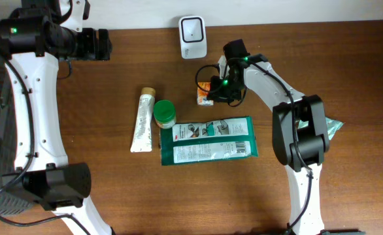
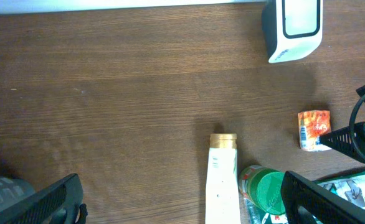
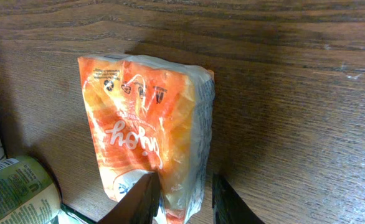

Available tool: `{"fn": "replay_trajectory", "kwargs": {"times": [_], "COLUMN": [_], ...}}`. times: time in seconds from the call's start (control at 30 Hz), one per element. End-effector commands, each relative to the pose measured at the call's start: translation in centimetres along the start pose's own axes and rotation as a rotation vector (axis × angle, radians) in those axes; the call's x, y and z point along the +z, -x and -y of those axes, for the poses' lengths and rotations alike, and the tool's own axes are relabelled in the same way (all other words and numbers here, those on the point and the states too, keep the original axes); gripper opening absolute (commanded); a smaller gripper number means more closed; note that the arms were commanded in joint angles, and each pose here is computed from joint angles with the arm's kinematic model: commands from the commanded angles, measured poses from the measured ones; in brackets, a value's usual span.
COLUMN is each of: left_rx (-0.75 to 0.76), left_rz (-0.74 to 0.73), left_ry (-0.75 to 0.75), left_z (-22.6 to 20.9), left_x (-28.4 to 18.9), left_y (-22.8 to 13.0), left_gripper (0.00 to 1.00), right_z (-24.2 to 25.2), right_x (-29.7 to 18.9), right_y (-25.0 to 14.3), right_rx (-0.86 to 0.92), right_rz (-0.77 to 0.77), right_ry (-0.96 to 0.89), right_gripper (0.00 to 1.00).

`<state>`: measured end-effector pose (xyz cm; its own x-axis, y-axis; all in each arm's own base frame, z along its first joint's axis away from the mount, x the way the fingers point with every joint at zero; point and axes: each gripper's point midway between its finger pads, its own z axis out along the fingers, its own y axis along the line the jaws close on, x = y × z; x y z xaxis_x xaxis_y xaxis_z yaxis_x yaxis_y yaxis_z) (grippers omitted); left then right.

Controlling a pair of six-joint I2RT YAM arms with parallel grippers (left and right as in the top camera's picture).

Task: Scan the item barcode
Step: 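Hold the Kleenex pack in front of the white scanner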

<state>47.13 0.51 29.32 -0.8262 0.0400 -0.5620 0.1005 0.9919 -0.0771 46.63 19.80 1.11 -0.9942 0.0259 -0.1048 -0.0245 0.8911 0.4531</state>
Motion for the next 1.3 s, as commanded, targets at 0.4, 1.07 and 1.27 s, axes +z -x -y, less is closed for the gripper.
{"fn": "replay_trajectory", "kwargs": {"times": [0.4, 1.07, 1.27], "left_rx": [0.020, 0.020, 0.020], "left_rz": [0.016, 0.016, 0.016], "left_ry": [-0.008, -0.008, -0.008], "left_z": [0.2, 0.2, 0.2], "left_x": [-0.5, -0.5, -0.5], "left_y": [0.3, 0.3, 0.3], "left_gripper": [0.99, 0.99, 0.99], "right_z": [-1.2, -13.5, -13.5], "right_x": [1.0, -24.2, -24.3], "right_y": [-3.3, -4.4, -3.9], "right_rx": [0.011, -0.367, -0.356], "right_rz": [-0.126, 0.082, 0.079], "right_ry": [0.127, 1.099, 1.098], "right_gripper": [0.04, 0.04, 0.04]}}
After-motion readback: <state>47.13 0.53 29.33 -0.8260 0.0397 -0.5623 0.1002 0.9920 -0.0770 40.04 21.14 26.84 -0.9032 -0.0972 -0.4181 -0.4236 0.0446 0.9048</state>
